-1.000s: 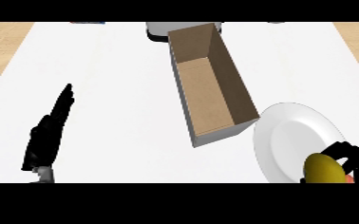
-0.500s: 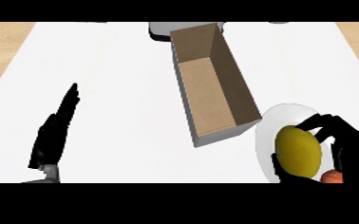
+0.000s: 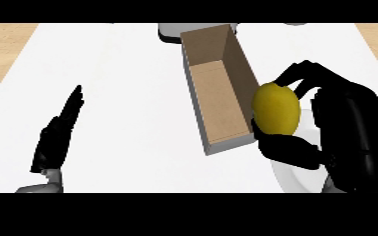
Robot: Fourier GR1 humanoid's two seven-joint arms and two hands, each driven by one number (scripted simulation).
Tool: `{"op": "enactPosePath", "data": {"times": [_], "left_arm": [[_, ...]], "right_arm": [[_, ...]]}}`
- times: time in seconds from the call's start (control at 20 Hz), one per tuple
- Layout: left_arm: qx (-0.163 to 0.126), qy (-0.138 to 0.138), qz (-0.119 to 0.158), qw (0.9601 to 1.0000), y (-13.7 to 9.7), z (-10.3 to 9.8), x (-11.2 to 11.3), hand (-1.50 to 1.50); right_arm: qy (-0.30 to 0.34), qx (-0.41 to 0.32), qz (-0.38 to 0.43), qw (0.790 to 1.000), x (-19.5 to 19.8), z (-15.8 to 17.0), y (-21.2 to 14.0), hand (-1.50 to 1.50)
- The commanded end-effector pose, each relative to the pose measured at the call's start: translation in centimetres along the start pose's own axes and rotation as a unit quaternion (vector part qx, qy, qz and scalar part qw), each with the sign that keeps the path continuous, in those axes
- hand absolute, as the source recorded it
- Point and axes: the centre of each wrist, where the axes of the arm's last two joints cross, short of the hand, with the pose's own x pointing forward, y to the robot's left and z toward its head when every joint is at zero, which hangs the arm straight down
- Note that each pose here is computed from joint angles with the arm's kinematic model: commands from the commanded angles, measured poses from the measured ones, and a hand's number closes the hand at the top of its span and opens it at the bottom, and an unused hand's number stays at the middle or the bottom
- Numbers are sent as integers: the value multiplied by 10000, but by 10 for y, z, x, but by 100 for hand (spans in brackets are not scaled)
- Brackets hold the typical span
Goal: Pick the lemon from the plate and place it in the cardboard box
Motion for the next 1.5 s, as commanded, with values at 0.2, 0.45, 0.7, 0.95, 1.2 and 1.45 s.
{"op": "enactPosePath", "data": {"times": [0.2, 0.45, 0.7, 0.95, 1.2, 1.45], "left_arm": [[-21, -10, -7, 10000, 10, 10, -3, 0], [-33, 18, -11, 10000, -11, -10, 1, 0], [37, 9, 33, 10000, -3, -16, -1, 0], [-22, 10, 41, 10000, 0, 1, 4, 0], [-3, -24, 5, 10000, -1, -3, 1, 0], [4, -59, 9, 10000, 2, -5, 13, 0]], "right_arm": [[265, 320, 63, 9991, 29, -73, 41, 150], [485, 681, 138, 9964, 39, -93, 86, 150], [855, 1099, 275, 9899, 25, -121, 118, 150], [1175, 1108, -45, 9869, 12, -128, 148, -150], [1105, 872, -506, 9887, -2, -143, 166, -150], [1166, -366, -1460, 9817, -12, -143, 157, -150]]}}
